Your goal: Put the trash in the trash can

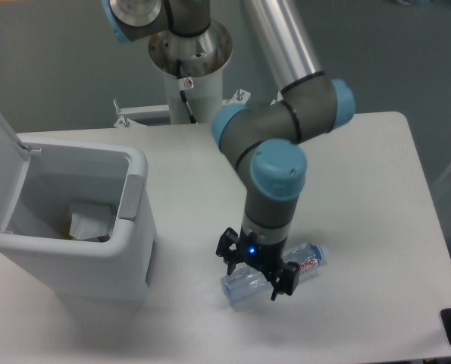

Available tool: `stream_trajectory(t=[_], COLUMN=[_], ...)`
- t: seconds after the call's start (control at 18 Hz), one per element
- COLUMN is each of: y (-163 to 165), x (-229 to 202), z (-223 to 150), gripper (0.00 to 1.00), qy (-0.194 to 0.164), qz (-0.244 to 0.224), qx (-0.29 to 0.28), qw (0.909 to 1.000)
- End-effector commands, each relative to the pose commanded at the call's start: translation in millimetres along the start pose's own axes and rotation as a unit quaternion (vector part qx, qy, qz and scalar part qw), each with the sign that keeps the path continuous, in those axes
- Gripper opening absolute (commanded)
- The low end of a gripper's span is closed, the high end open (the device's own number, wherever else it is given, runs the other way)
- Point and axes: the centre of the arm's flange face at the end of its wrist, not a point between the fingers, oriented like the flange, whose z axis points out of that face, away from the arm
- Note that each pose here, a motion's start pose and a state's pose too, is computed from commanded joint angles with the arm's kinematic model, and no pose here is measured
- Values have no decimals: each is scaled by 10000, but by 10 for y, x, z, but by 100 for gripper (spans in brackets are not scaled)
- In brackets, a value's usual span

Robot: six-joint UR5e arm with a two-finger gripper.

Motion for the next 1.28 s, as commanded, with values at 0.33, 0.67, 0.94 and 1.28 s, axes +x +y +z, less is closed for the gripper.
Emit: stream_trajectory(t=[0.33, 0.67, 0.94, 1.28], y=[-87, -54, -52, -34], x=[118, 174, 179, 200], z=[30, -42, -47, -14], gripper=[100, 100, 100, 100], qy=[53, 39, 38, 76], qz=[146, 202, 279, 442], qx=[-9, -2, -2, -28], qw=[9999, 9998, 9996, 9990])
